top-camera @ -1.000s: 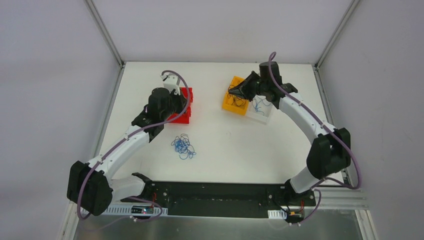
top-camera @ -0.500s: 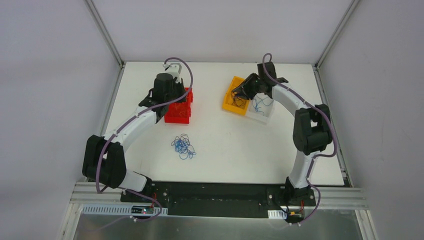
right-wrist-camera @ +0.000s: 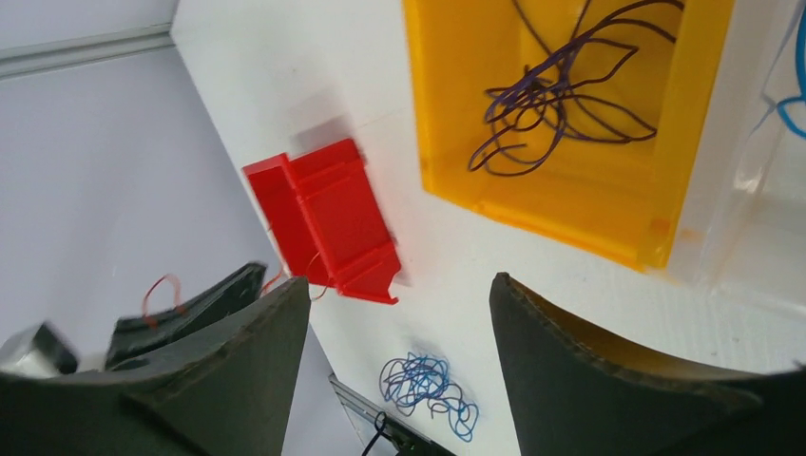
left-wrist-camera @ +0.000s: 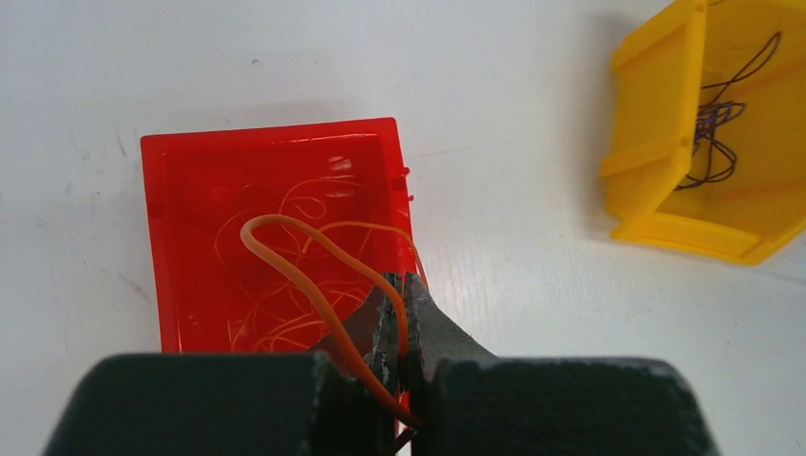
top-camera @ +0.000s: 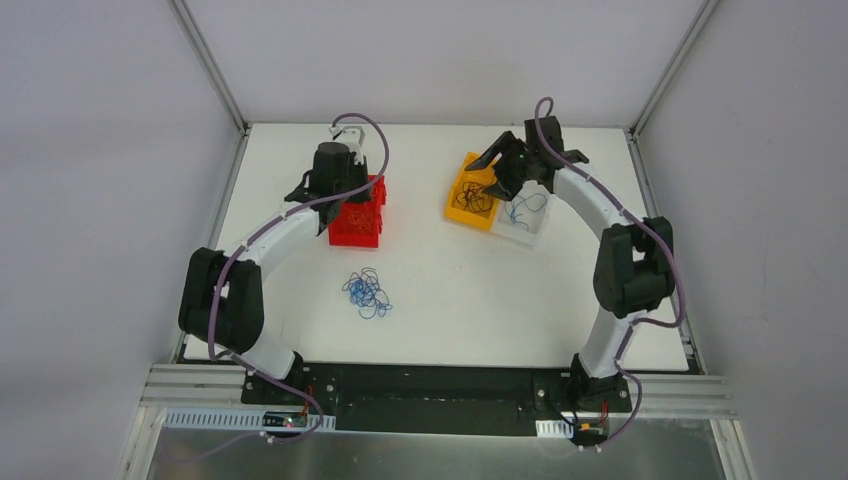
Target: Untangle the cables
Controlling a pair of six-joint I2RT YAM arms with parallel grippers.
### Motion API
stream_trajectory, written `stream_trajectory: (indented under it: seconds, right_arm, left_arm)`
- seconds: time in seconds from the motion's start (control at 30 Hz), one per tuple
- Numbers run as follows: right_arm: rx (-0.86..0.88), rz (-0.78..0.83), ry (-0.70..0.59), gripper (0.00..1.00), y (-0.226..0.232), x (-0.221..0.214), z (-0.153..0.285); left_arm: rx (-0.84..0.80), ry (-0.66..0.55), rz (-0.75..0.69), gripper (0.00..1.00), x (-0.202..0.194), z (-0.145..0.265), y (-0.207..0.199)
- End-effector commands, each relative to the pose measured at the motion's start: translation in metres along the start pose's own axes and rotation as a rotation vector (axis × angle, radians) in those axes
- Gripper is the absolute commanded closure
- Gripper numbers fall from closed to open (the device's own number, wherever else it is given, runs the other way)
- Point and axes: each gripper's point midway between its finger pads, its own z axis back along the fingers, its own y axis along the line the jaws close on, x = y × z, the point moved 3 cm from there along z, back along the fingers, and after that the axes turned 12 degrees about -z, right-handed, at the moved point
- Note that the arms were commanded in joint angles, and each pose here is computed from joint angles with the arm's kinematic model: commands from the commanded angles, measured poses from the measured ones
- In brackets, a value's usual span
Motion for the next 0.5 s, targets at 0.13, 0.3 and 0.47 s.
stream_trajectory:
  seconds: [0.13,0.3,0.47]
  right_arm:
    - [0.18,0.125,-0.092,0.27,0.043,-0.021,0.097]
    - [0.188,0.152,-0.098,0.26,0.034,-0.032,0.119]
    - [0.19,0.168,-0.089,0.26,0.018,-0.046,0.137]
  left_arm:
    - [0.102,0.077,-0.006,1.0,-0.014,-0.036,0.026]
    - [0.107,0.18,-0.027,1.0,-0.04,-0.055,0.029]
    - [0.091,0.221,-0.028,0.66,-0.039,-0.047,0.026]
